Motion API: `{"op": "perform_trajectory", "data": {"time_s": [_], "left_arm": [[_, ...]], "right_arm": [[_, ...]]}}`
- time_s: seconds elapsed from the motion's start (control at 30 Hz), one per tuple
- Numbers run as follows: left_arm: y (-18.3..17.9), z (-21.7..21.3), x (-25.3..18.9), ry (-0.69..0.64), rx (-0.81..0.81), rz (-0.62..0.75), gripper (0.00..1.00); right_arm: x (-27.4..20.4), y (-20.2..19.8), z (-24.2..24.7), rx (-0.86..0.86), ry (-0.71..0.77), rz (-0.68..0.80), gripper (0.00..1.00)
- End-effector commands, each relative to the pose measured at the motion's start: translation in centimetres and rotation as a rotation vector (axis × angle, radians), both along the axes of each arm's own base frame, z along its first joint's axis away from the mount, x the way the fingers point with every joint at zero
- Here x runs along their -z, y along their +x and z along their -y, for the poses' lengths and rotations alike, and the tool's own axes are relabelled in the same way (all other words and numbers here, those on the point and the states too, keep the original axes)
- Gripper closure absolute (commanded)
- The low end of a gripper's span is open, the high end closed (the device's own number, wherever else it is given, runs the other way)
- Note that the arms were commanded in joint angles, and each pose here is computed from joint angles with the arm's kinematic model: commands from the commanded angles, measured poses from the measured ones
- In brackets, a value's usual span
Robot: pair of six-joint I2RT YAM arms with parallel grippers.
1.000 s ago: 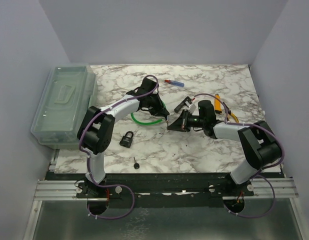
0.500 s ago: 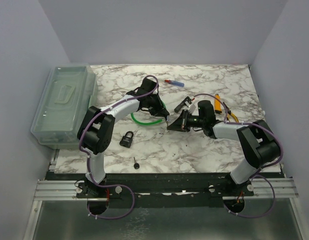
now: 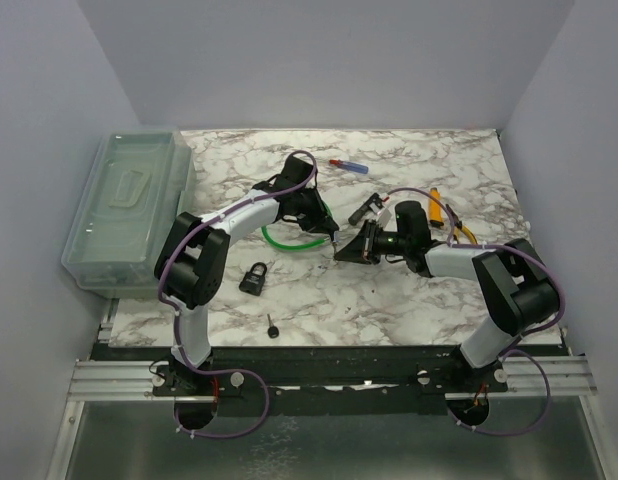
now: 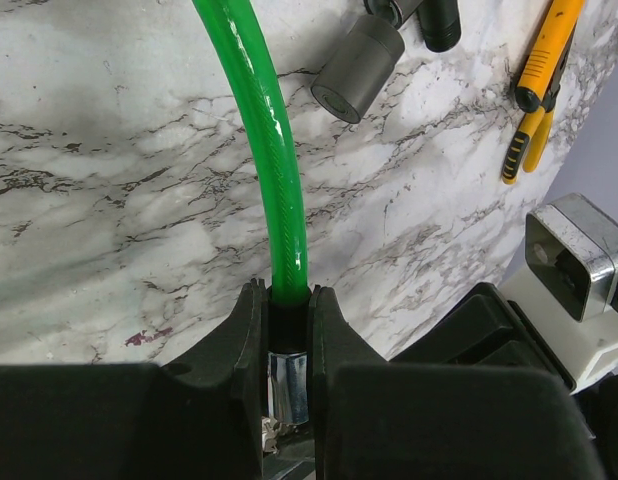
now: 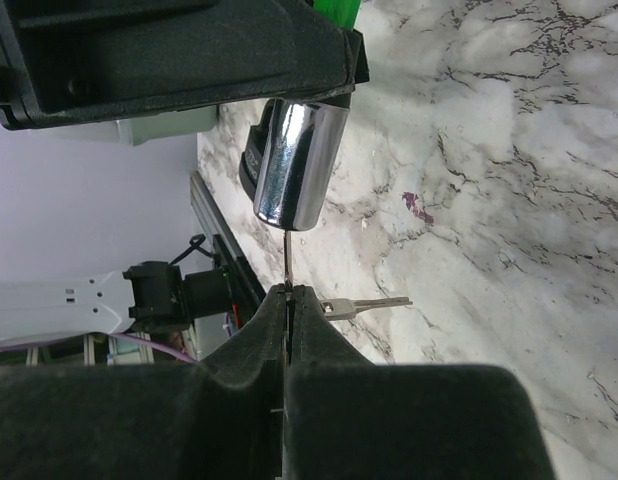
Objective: Unlock with the key
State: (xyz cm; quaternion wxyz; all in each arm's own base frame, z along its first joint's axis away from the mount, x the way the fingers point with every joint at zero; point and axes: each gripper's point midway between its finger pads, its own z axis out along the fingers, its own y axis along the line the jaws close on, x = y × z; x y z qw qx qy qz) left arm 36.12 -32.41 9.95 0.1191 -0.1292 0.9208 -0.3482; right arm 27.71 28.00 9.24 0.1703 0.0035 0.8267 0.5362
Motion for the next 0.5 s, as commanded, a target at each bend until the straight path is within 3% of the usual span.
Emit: {"op": "perform_trajectory", "data": {"time_s": [0.0,0.47], "left_arm": [[0.06,0.1,-2.29,-0.041,0.002,0.046,1.0],[0.05,0.06,-2.27,-0.038,0.002,0.048,1.0]], "right_arm": [[0.67,0.17,-0.02,0.013,-0.023,-0.003,1.0],[1.1,0.2,0.0,0.013,-0.028,-0.006,1.0]]}}
